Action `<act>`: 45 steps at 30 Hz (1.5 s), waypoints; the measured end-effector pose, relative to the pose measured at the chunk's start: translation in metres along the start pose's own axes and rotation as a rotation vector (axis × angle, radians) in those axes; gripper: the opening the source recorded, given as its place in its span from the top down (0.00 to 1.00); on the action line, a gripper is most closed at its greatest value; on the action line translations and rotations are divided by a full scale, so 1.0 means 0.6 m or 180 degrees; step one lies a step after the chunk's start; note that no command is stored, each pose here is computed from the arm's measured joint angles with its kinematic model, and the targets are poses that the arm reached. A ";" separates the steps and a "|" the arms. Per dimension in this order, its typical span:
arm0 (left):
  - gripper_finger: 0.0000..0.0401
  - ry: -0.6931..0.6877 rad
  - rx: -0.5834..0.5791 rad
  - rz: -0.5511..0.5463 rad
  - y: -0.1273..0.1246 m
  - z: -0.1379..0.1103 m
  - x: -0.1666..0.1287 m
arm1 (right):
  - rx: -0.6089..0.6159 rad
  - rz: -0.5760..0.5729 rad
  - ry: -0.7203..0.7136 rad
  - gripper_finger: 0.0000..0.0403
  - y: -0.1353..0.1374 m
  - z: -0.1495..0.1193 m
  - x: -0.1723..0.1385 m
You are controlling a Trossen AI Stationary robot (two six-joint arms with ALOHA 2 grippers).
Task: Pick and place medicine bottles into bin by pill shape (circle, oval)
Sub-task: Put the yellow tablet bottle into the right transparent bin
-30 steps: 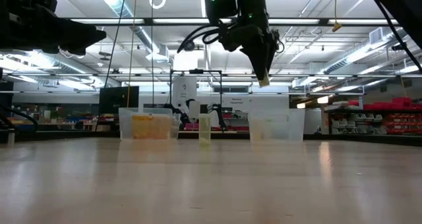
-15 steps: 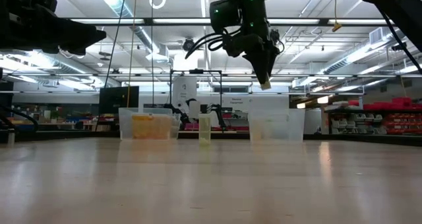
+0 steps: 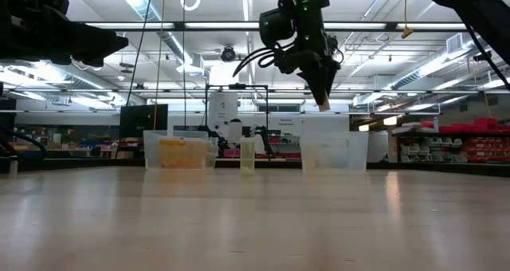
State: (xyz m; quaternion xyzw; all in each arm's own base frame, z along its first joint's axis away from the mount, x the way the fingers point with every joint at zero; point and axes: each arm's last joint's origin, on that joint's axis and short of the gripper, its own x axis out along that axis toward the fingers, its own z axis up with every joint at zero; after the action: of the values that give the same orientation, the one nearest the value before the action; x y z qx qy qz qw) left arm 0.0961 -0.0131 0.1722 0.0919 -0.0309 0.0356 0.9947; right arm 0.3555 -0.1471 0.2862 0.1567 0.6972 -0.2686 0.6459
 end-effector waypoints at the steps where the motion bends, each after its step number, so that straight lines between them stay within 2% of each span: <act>1: 0.57 0.0000 0.0000 0.0000 0.000 0.000 0.000 | 0.0015 -0.0016 -0.0002 0.70 -0.004 0.001 0.001; 29: 0.57 0.0000 -0.0001 0.0000 0.000 0.000 0.000 | 0.0439 -0.0133 0.0060 0.70 -0.097 0.014 0.016; 45: 0.57 -0.0001 0.0000 -0.0001 0.000 0.000 0.000 | 0.0577 -0.0105 0.0092 0.70 -0.125 0.016 0.021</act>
State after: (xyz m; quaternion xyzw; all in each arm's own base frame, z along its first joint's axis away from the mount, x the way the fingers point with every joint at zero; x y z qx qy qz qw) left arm 0.0961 -0.0131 0.1722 0.0919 -0.0310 0.0355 0.9947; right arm 0.3194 -0.2146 0.2863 0.2070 0.6818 -0.3389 0.6144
